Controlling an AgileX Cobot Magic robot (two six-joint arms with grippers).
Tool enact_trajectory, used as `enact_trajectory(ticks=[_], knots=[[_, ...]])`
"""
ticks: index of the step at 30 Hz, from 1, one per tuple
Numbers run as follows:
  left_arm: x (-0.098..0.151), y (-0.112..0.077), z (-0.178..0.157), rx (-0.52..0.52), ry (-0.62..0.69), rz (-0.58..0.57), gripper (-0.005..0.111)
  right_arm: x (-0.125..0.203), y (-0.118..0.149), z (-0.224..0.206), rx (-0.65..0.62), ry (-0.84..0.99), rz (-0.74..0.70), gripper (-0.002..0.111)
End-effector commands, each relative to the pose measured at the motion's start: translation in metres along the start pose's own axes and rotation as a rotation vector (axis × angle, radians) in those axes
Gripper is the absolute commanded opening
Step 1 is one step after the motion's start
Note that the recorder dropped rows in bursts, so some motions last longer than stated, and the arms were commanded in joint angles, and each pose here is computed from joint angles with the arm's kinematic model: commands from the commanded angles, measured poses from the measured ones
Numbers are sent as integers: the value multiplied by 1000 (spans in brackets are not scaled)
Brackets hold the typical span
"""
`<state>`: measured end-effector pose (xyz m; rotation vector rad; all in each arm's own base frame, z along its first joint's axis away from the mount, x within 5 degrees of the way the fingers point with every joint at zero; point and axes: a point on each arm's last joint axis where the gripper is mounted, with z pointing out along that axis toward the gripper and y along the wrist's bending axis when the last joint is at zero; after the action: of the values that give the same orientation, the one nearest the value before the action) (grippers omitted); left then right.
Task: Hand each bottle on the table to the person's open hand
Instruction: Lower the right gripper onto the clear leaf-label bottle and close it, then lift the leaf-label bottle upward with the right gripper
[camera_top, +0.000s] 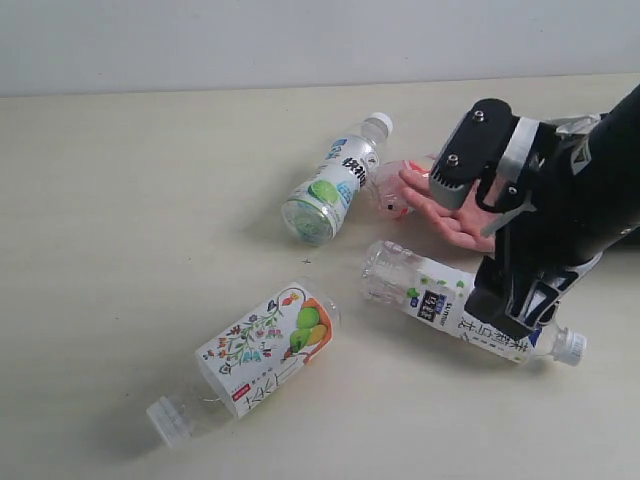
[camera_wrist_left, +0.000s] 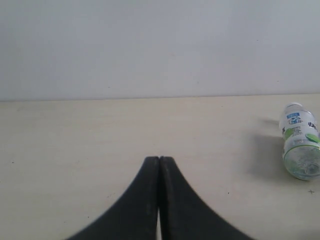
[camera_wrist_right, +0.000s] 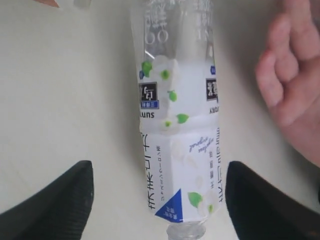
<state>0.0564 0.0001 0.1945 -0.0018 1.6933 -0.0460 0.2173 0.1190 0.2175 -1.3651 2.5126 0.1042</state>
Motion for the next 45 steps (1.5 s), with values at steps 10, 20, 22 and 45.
enact_trajectory(ticks=[10,20,22,45], knots=[[-1,0,0,-1,-11,-7,0,-1,0,43,43,183,-56,74],[-1,0,0,-1,-11,-7,0,-3,-1,49,45,175,-60,77],[-1,0,0,-1,-11,-7,0,-3,-1,52,40,183,-60,77],[-1,0,0,-1,-11,-7,0,1,-3,82,14,262,-60,77]])
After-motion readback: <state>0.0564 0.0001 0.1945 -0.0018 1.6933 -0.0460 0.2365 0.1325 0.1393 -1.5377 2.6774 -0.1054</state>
